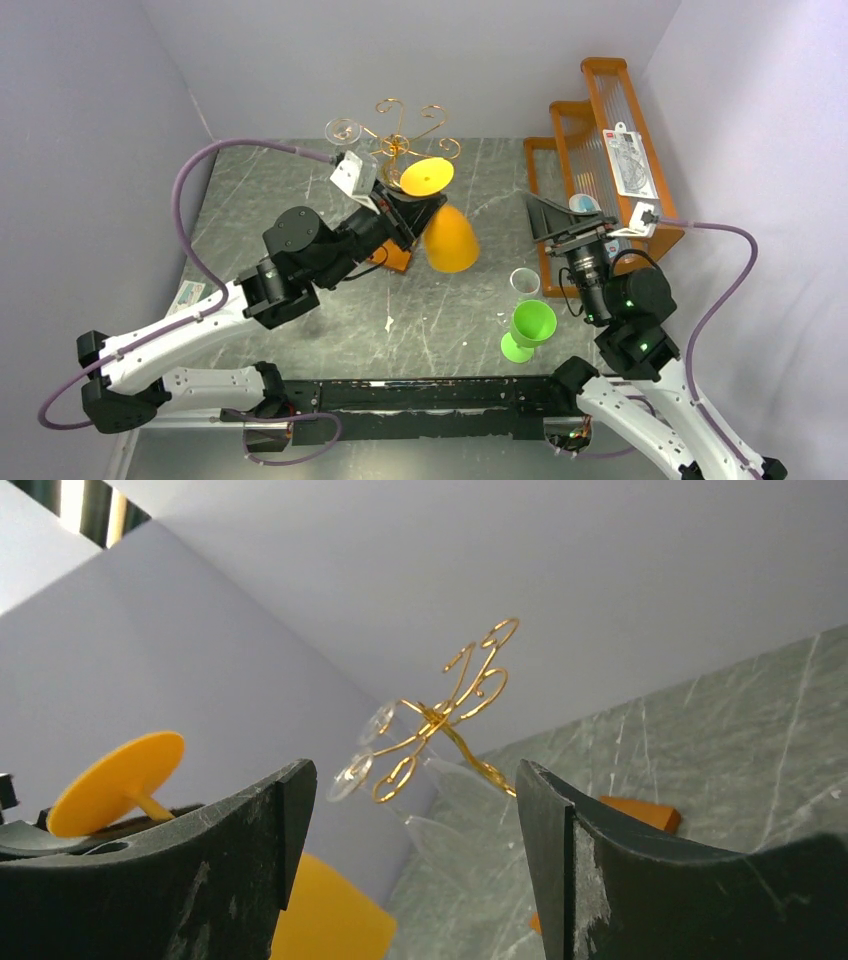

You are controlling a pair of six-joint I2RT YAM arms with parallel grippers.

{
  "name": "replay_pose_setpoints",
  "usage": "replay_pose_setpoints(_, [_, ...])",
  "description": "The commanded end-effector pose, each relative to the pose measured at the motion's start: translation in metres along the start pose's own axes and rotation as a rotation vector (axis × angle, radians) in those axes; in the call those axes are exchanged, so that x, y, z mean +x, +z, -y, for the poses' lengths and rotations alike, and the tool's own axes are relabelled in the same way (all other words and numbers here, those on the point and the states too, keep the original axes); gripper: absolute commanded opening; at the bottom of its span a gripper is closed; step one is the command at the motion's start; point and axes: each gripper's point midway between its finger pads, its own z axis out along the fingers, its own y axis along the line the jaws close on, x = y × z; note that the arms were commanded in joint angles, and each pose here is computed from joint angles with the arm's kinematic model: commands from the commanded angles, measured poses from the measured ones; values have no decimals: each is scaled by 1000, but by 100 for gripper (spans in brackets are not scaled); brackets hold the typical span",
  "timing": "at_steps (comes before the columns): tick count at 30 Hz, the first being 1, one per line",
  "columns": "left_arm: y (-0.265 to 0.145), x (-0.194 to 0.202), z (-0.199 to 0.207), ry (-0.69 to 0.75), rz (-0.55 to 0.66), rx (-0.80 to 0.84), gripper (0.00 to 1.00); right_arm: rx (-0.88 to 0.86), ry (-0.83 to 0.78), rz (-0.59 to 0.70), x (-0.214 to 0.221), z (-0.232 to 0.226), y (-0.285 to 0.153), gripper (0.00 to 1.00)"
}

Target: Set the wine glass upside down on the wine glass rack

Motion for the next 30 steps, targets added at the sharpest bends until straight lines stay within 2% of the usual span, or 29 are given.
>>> replay_pose_setpoints(1, [-28, 53, -34, 191, -226, -88, 5, -49, -101, -90, 21, -4, 5, 77])
replay_pose_setpoints(5, [-33, 56, -29, 202, -219, -37, 5, -224, -183, -254, 56, -28, 5, 82])
replay_pose_setpoints(9, [-30, 63, -25, 218, -232, -2, 5, -478, -253, -419, 94, -55, -10, 86])
replay_pose_setpoints(10, [-30, 71, -23, 230, -253, 24, 5, -574, -271, -497, 110, -63, -20, 86])
replay_pose_setpoints(15, [-32, 77, -20, 263, -226, 74, 5, -662, -251, -493, 110, -74, -30, 88])
replay_pose_setpoints(20, [-37, 79, -26, 302, -185, 77, 5, -733, -150, -537, 108, -94, -39, 88])
replay_pose_setpoints(23, [-40, 79, -27, 330, -159, 92, 5, -687, -27, -577, 108, -99, -34, 88])
replay_pose_setpoints(26, [-43, 76, -28, 370, -123, 105, 5, -498, 103, -621, 114, -88, -15, 86])
replay_pose_setpoints(30, [-47, 78, -29, 393, -93, 121, 5, -279, 169, -685, 128, -65, 2, 77])
